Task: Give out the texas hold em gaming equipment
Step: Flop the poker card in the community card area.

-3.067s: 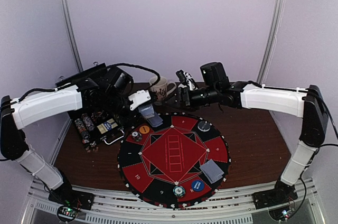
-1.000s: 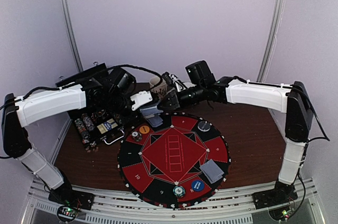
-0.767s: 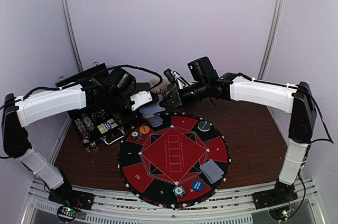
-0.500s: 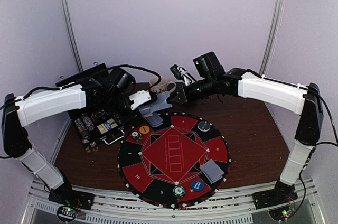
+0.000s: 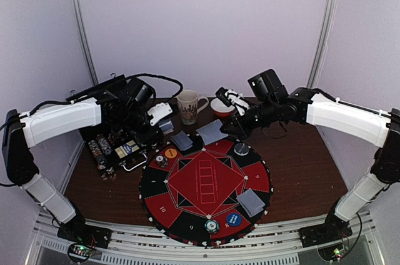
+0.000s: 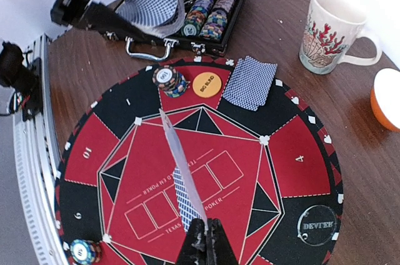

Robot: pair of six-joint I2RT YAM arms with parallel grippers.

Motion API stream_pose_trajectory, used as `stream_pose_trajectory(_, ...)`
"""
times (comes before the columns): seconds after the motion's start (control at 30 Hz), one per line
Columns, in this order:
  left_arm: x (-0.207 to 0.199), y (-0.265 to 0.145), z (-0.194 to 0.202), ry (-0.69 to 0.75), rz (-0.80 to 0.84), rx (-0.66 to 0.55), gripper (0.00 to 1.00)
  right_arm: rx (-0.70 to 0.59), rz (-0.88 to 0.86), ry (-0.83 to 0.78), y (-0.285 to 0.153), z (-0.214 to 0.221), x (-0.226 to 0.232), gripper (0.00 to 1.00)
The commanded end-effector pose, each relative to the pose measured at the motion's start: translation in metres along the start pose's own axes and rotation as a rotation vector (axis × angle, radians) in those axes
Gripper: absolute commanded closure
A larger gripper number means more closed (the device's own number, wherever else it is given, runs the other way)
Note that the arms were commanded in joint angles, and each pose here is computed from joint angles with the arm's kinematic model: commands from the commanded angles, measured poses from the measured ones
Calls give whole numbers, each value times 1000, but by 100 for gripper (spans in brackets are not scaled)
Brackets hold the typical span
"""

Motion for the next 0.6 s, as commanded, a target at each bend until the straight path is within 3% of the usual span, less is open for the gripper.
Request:
stream_pose_trajectory(0.0,4,-2,-1,-34,-20,-22,55,37,-40,-312,11,14,6,100)
stream_pose_trajectory(0.03,4,-3,-2,-35,-18,-25,55,41,-58,-338,15,17,8,100)
stream_pose_trajectory(0.2,2,-3,2,-43,-15,-21,55,57,-162,-136,36,7,19,100)
stream_pose_trajectory(0.33,1,-3,0,-35,-8,-30,55,-38,-165,-151,40,19,15,100)
stream_pose_trajectory(0.57,2,-3,-5,-23,-1,-55,55,-71,-101,-549,45,31,4,100)
Point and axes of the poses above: each gripper's point midway between its finger pads, its own y axis out along the fingers, its own x axis along the line the jaws close on, z = x × y, the point moved 5 cm from there along -y, back along the fingers, and after that the axes turned 15 degrees about y, right-handed, at the moved point
